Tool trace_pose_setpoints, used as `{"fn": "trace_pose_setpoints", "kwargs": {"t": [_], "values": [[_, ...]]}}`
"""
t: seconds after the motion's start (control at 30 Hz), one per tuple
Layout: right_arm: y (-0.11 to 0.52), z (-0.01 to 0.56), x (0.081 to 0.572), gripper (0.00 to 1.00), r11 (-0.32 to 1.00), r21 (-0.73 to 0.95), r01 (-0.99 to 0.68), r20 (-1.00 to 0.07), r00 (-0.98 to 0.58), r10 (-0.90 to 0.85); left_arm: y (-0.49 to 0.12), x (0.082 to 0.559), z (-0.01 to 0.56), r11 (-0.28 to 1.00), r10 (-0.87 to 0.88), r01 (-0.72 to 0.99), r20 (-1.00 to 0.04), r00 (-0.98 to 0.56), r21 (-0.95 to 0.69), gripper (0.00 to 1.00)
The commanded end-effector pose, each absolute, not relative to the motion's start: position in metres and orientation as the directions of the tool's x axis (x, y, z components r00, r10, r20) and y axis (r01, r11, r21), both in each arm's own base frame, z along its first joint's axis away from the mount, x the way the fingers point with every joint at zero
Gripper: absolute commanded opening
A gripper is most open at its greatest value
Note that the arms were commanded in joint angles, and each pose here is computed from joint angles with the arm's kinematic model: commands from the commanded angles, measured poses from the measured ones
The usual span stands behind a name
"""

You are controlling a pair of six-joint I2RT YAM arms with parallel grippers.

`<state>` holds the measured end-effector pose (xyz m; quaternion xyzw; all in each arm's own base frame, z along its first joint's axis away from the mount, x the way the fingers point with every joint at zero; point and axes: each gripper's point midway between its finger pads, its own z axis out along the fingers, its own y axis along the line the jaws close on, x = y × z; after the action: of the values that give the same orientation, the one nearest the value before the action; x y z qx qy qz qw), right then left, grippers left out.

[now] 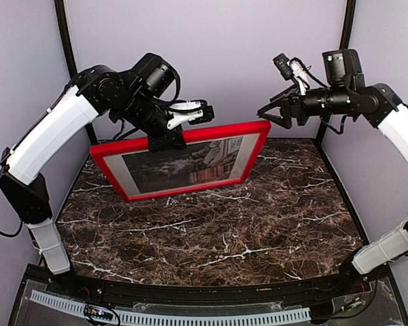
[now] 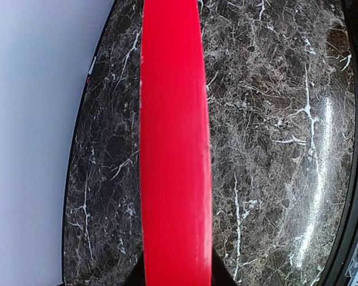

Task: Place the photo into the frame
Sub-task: Pass from the left arm to the right

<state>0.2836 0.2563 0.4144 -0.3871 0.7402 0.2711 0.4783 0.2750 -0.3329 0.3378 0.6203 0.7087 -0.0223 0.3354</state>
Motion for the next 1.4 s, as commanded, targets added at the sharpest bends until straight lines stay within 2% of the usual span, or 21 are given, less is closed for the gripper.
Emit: {"fn": "trace_pose_setpoints", "kwargs": {"t": [0.0, 0.27, 0.6, 0.97, 1.27, 1.37], "values": [[0.282, 0.411, 0.280, 0.80, 0.420, -0.112, -0.901, -0.884, -0.103, -0.455, -0.338, 0.278, 0.376, 0.192, 0.815, 0.860, -0.565, 0.129, 0.473, 0.00], [0.313, 0.368, 0.274, 0.79, 0.276, -0.127, -0.953, -0.773, -0.079, -0.630, -0.343, 0.278, 0.361, 0.162, 0.821, 0.881, -0.556, 0.130, 0.444, 0.00], [0.327, 0.330, 0.268, 0.72, 0.223, -0.115, -0.968, -0.682, -0.086, -0.726, -0.342, 0.279, 0.351, 0.146, 0.832, 0.890, -0.540, 0.125, 0.432, 0.00], [0.332, 0.316, 0.279, 0.50, 0.257, -0.124, -0.958, -0.638, -0.121, -0.760, -0.344, 0.280, 0.336, 0.129, 0.838, 0.910, -0.534, 0.113, 0.395, 0.00], [0.332, 0.311, 0.277, 0.27, 0.247, -0.119, -0.962, -0.626, -0.120, -0.771, -0.346, 0.286, 0.322, 0.126, 0.851, 0.917, -0.516, 0.096, 0.378, 0.00], [0.331, 0.314, 0.275, 0.20, 0.244, -0.121, -0.962, -0.631, -0.115, -0.767, -0.345, 0.288, 0.321, 0.133, 0.854, 0.914, -0.512, 0.090, 0.382, 0.06]]}}
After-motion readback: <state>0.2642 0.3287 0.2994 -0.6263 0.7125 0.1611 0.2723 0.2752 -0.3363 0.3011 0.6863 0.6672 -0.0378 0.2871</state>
